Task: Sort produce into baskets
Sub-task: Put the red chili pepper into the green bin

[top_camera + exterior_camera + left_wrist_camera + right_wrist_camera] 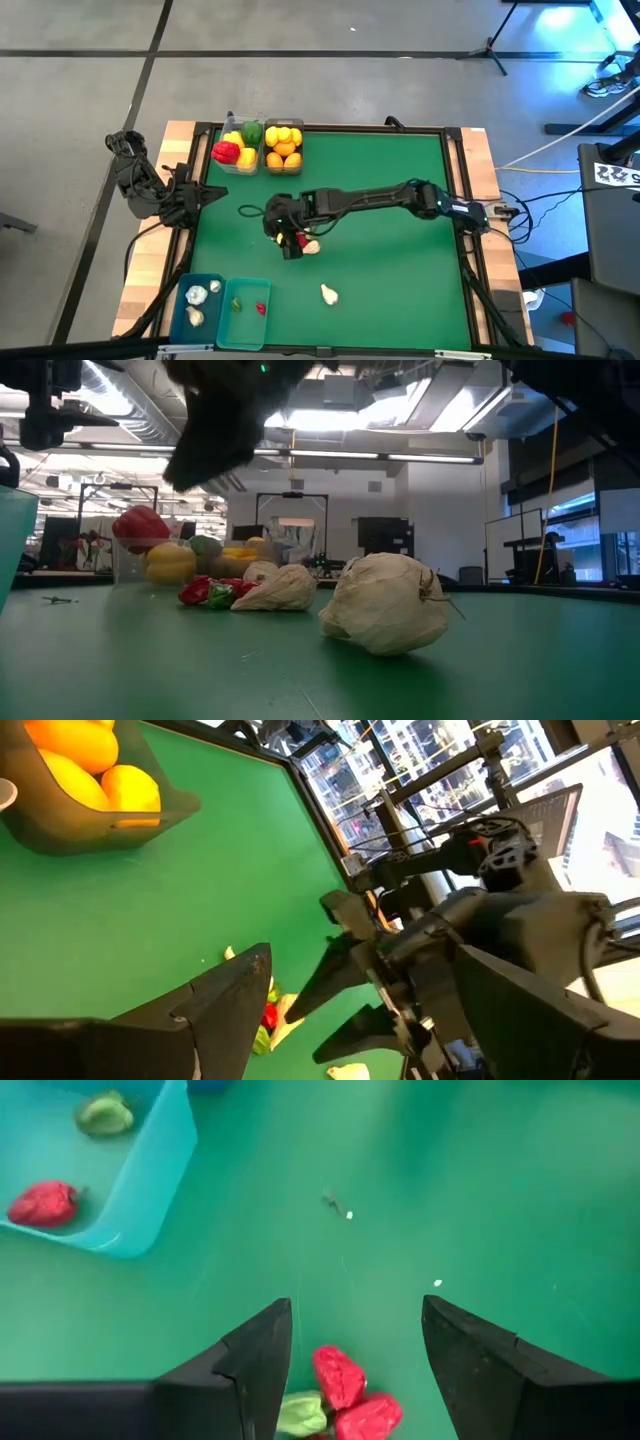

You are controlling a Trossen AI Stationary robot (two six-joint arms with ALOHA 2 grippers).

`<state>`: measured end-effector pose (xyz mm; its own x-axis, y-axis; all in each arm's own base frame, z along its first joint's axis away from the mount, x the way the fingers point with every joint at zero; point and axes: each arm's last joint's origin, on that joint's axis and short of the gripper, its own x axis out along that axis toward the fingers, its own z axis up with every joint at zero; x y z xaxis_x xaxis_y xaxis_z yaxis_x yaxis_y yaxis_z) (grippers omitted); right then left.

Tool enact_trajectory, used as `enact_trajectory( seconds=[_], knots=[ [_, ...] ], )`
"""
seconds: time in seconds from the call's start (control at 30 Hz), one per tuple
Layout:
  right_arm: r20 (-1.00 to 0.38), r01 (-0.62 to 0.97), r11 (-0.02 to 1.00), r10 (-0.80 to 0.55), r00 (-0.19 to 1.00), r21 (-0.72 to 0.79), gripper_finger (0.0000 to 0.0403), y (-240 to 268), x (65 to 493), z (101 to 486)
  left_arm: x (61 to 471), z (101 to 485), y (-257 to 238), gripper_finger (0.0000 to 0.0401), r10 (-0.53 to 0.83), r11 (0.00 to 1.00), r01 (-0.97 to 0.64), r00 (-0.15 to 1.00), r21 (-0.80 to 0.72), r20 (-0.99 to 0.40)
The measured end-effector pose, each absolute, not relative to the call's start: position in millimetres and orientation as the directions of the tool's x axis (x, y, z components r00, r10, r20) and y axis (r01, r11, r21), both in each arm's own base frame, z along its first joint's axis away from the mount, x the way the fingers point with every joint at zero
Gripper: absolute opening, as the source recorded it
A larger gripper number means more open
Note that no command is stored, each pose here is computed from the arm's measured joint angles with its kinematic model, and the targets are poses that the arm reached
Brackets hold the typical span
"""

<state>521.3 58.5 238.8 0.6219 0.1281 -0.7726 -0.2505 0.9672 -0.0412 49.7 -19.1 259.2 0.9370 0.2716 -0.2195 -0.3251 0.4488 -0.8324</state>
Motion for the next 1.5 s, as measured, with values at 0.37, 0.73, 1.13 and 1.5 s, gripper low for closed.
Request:
enact_trajectory(
  seconds=[0.37,0.73,1.13,1.5],
  knots=[
    [-0.825,-0.236,0.972,0.134,0.549,0.001,0.0218,59,514,171,49,257,-18,0.0306,0.276,0.459,-0.338,0.933,-0.822,-0.229],
    [-0.811,-0.215,0.977,0.125,0.572,-0.002,0.0218,57,511,145,49,257,-18,0.0306,0.283,0.457,-0.338,0.932,-0.823,-0.226],
    [-0.82,-0.17,0.985,0.073,0.568,-0.03,0.0196,53,509,139,49,257,-18,0.0306,0.283,0.456,-0.338,0.932,-0.823,-0.226],
    [-0.818,-0.167,0.986,0.08,0.57,-0.02,0.01,55,508,141,49,257,-18,0.0306,0.283,0.444,-0.336,0.932,-0.831,-0.226]
  ],
)
